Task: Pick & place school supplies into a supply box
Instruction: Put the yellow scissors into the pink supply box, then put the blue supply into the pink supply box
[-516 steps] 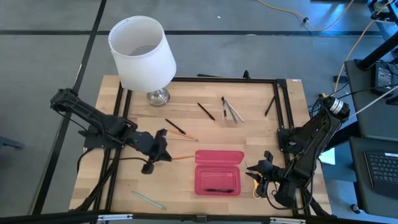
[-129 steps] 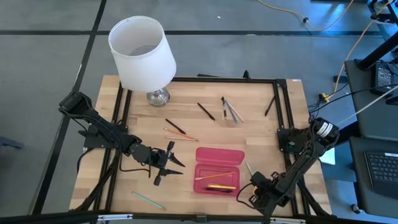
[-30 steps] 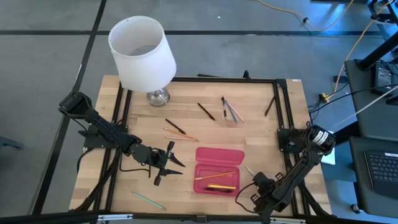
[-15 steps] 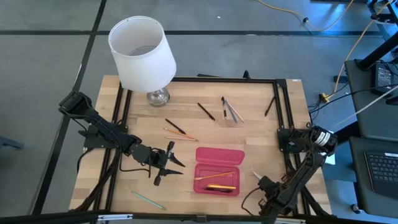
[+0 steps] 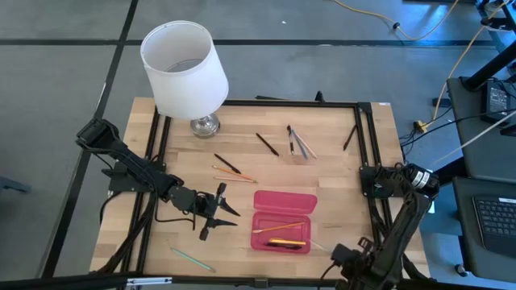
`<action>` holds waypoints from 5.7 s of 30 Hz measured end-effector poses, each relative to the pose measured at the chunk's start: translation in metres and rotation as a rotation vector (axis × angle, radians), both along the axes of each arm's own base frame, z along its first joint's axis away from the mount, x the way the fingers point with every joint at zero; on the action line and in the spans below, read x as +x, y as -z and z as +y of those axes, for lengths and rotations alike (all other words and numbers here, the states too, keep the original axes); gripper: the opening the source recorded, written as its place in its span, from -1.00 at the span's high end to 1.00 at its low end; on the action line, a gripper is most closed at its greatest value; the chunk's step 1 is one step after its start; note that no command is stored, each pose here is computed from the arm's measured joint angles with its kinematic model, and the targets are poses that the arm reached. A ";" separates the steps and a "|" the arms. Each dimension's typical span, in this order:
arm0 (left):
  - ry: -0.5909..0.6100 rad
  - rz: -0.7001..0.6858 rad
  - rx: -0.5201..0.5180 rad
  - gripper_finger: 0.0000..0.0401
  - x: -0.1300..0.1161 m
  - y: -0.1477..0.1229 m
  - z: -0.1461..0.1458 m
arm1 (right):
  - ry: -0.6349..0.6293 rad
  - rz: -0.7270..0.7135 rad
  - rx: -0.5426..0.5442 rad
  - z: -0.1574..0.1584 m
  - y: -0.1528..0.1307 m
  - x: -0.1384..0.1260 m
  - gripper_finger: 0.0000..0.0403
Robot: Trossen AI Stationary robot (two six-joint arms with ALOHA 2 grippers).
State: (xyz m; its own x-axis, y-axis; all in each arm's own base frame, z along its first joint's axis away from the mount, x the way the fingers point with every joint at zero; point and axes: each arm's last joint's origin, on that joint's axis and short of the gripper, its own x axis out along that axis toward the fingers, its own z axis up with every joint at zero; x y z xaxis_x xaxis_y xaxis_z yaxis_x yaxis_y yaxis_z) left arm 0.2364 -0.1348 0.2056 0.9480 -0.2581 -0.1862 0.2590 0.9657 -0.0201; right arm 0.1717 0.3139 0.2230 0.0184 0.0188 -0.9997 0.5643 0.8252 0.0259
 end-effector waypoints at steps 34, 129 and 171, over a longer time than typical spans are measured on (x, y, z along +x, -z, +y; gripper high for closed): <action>0.000 0.000 0.000 0.34 0.000 0.000 0.000 | -0.166 -0.223 -0.023 -0.067 0.022 0.126 0.51; 0.095 -0.079 -0.035 0.37 0.000 -0.009 -0.004 | -0.564 -0.115 -0.201 -0.015 -0.029 0.096 0.01; 0.004 -0.051 -0.099 -0.04 0.001 -0.008 -0.001 | -0.920 -0.994 0.204 0.022 0.001 0.038 0.02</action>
State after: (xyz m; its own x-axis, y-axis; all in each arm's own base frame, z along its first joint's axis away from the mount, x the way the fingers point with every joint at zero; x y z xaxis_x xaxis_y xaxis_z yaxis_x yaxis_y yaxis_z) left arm 0.2371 -0.1362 0.2133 0.9544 -0.2770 -0.1114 0.2663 0.9585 -0.1016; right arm 0.2098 0.3357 0.2222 0.6209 0.5580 -0.5506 -0.5078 0.8214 0.2597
